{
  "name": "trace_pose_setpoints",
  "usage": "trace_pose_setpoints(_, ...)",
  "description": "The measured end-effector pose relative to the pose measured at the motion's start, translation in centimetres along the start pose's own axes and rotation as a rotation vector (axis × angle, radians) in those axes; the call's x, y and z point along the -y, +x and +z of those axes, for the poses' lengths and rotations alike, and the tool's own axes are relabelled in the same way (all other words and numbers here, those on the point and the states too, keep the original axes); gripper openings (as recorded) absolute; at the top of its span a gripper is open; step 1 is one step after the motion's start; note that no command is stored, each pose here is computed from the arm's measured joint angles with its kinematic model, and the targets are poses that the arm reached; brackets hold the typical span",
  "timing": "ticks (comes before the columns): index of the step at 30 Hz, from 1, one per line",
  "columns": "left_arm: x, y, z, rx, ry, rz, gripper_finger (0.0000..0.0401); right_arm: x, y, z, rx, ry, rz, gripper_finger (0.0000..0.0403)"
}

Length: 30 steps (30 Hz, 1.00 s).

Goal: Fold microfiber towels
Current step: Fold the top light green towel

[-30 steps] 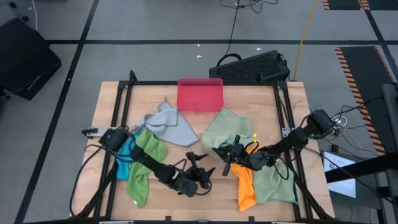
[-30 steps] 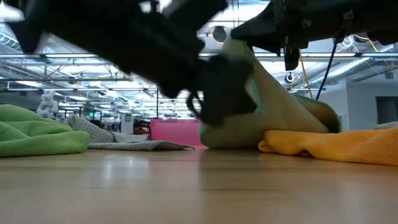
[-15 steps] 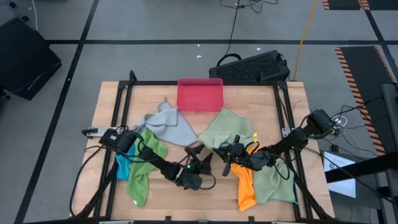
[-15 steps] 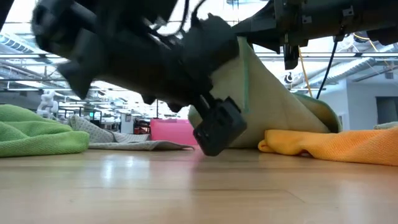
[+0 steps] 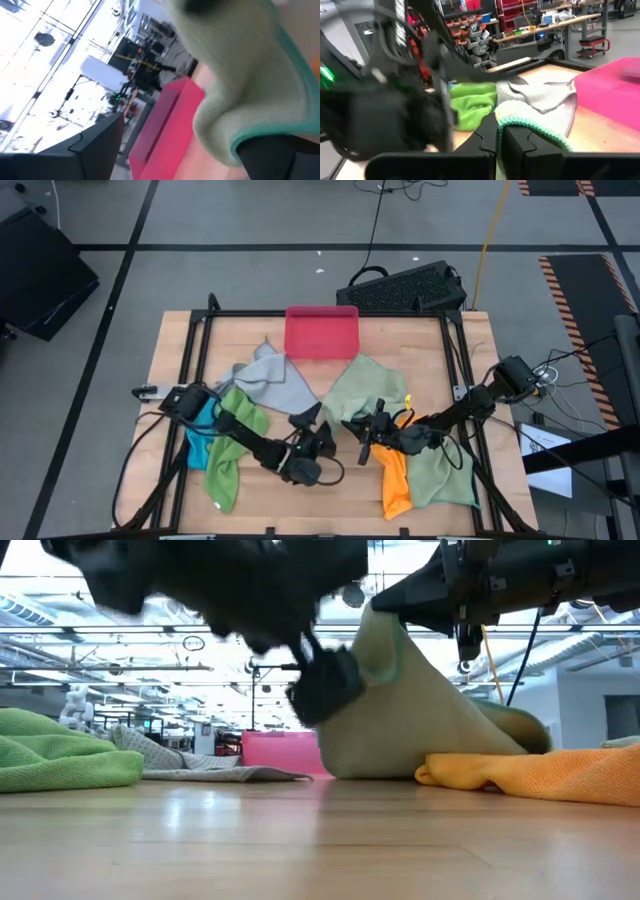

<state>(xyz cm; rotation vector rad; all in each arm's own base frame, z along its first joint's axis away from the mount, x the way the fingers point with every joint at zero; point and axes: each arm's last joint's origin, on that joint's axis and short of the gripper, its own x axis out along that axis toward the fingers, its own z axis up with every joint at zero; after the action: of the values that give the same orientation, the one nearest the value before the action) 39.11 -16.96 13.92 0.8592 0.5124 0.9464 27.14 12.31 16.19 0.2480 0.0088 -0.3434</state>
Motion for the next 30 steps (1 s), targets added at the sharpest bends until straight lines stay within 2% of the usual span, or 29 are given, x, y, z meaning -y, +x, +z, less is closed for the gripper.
trace_pose_setpoints(7, -2.1, -1.7, 1.1, 0.058, -0.035, -0.066, 0.0351, 0.0, 0.0, -0.2, -0.012, -0.002, -0.003, 0.0004)
trace_pose_setpoints(15, -1.2, -1.9, 0.8, 0.157, -0.004, -0.273, 0.0343, 0.1, 0.0, -0.2, -0.013, -0.003, -0.004, 0.0004)
trace_pose_setpoints(18, -1.1, -2.0, 0.7, 0.168, 0.012, -0.301, 0.0307, 0.1, 0.0, -0.2, -0.012, -0.002, -0.005, 0.0004)
trace_pose_setpoints(26, -0.7, -1.7, 0.8, 0.222, 0.002, -0.435, 0.0159, 0.1, 0.0, -0.2, -0.012, -0.002, -0.006, 0.0004)
trace_pose_setpoints(30, -0.6, -1.6, 0.7, 0.232, 0.02, -0.463, 0.0111, 0.1, 0.0, -0.2, -0.012, -0.003, -0.006, 0.0004)
